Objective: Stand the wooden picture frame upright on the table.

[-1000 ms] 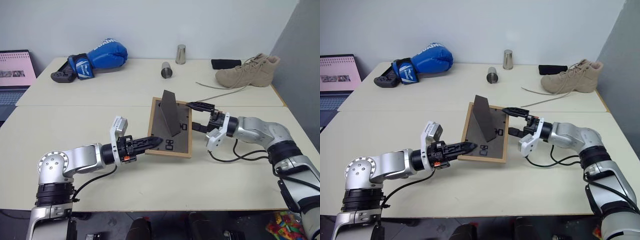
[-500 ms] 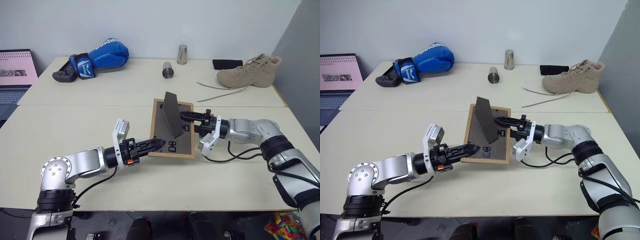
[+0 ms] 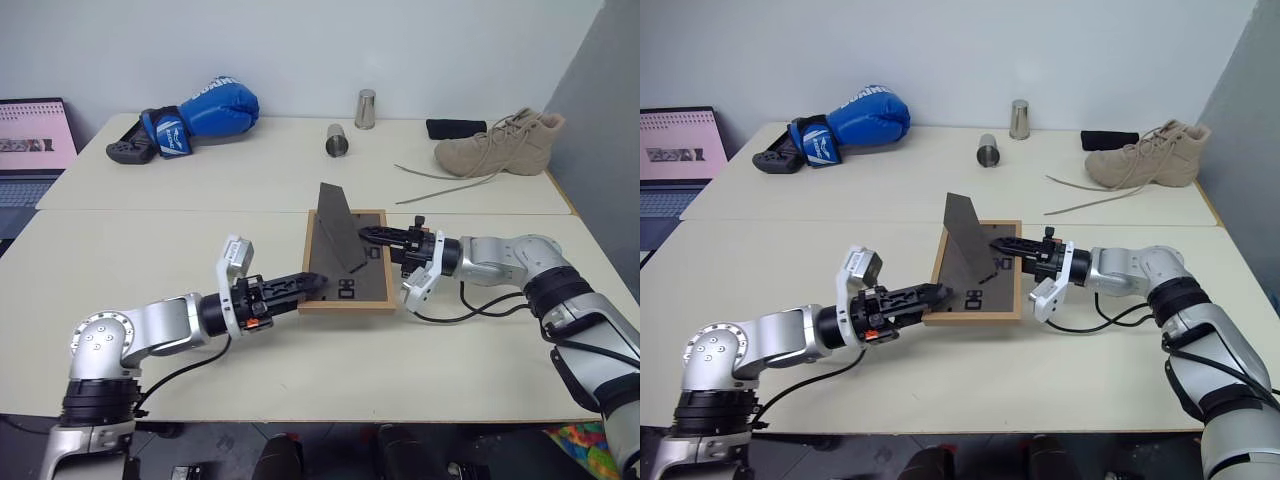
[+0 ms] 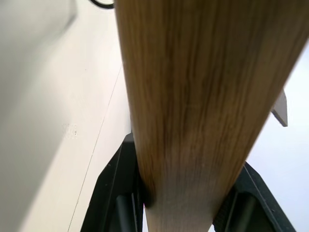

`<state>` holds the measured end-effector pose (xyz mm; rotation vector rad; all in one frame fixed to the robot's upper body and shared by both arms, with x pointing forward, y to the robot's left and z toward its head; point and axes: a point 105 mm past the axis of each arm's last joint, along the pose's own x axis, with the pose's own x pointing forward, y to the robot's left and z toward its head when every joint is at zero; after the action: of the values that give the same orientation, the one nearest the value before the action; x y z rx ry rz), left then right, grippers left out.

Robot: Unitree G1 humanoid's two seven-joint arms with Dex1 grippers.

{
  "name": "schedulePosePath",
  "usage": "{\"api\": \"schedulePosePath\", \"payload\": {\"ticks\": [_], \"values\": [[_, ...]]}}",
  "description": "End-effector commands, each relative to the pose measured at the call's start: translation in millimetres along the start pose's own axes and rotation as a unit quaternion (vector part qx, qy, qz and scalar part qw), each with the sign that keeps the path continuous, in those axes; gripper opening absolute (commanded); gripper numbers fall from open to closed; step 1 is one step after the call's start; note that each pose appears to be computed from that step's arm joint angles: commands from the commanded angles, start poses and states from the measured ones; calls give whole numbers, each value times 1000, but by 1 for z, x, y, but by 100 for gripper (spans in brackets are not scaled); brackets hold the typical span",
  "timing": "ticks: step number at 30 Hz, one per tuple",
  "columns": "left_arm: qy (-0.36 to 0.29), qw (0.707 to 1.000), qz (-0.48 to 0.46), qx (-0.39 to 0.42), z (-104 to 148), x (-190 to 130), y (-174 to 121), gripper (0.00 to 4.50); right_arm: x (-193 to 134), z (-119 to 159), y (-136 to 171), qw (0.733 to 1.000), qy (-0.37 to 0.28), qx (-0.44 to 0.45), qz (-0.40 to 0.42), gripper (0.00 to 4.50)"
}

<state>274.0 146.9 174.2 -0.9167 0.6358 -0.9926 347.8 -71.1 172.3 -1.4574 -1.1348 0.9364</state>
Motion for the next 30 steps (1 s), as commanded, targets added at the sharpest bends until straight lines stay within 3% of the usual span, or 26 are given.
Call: {"api": "schedulePosePath", "payload": {"ticks": [1,5,8,14,21,30], "values": [[-51,996,36,61,34,-28,-16,450,-12,-6,-16,998,15,36,-42,131],[-12,965,153,212,35,-37,-13,450,-14,-12,-10,987,43,148,-52,131],[5,941,172,290,32,-33,-17,450,-4,-21,-10,948,73,303,-58,131],[-10,885,207,417,37,-29,-17,450,18,-34,-31,796,22,601,-68,131],[-25,846,233,480,41,-29,-11,450,37,-37,-20,616,-3,788,-19,131],[-55,829,236,505,48,-29,-12,450,48,-40,10,547,35,836,7,131]]}}
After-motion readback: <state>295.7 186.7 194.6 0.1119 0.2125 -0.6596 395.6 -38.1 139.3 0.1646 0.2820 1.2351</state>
